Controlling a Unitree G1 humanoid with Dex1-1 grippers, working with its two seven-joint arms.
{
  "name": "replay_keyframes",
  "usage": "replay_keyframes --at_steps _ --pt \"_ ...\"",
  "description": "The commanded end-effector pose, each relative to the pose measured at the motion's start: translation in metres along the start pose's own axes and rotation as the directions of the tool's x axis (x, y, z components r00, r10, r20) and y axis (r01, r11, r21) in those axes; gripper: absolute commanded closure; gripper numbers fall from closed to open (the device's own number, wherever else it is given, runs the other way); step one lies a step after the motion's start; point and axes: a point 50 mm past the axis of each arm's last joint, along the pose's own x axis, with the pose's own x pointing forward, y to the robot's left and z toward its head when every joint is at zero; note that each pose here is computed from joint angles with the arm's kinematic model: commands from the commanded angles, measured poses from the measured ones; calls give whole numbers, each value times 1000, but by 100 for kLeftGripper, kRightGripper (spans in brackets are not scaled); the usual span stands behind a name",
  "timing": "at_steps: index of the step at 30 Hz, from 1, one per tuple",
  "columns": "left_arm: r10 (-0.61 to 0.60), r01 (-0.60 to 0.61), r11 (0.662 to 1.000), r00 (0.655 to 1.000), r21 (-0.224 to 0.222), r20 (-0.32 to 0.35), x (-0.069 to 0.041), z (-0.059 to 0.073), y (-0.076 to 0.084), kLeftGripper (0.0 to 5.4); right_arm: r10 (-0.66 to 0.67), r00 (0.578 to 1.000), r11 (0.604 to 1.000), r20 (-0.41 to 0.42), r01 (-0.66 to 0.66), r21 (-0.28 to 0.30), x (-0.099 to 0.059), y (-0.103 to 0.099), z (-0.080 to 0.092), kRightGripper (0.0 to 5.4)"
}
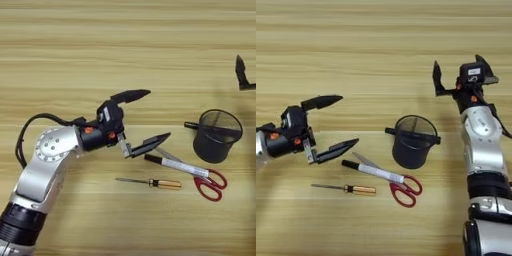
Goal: Move the objects on the table
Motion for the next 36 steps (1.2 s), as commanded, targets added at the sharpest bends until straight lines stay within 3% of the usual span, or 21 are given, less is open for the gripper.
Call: replay_keyframes --at_steps 1,9,14,23,33,36 --pt "-116 113 993 990 -35 -84 -7 -11 -11 0 -21 1000 1000 16 21 -13 3 3 -1 4" --pt "-329 316 944 924 -97 -197 -21 -21 -23 0 -8 1000 1000 14 8 -12 1 7 -4 4" --pt "-398 376 917 883 -134 -248 -23 -28 -23 0 -1 1000 1000 18 2 -10 1 9 -4 4" --pt "-443 418 896 826 -148 -349 -8 -52 -20 0 -9 999 1000 31 10 -14 0 4 0 4" --pt "-482 446 876 799 -182 -360 0 -61 -22 0 -26 999 999 37 26 -22 -1 -2 2 4" --pt "-489 451 872 795 -188 -359 0 -62 -24 42 -25 999 999 37 26 -21 -1 -1 2 0"
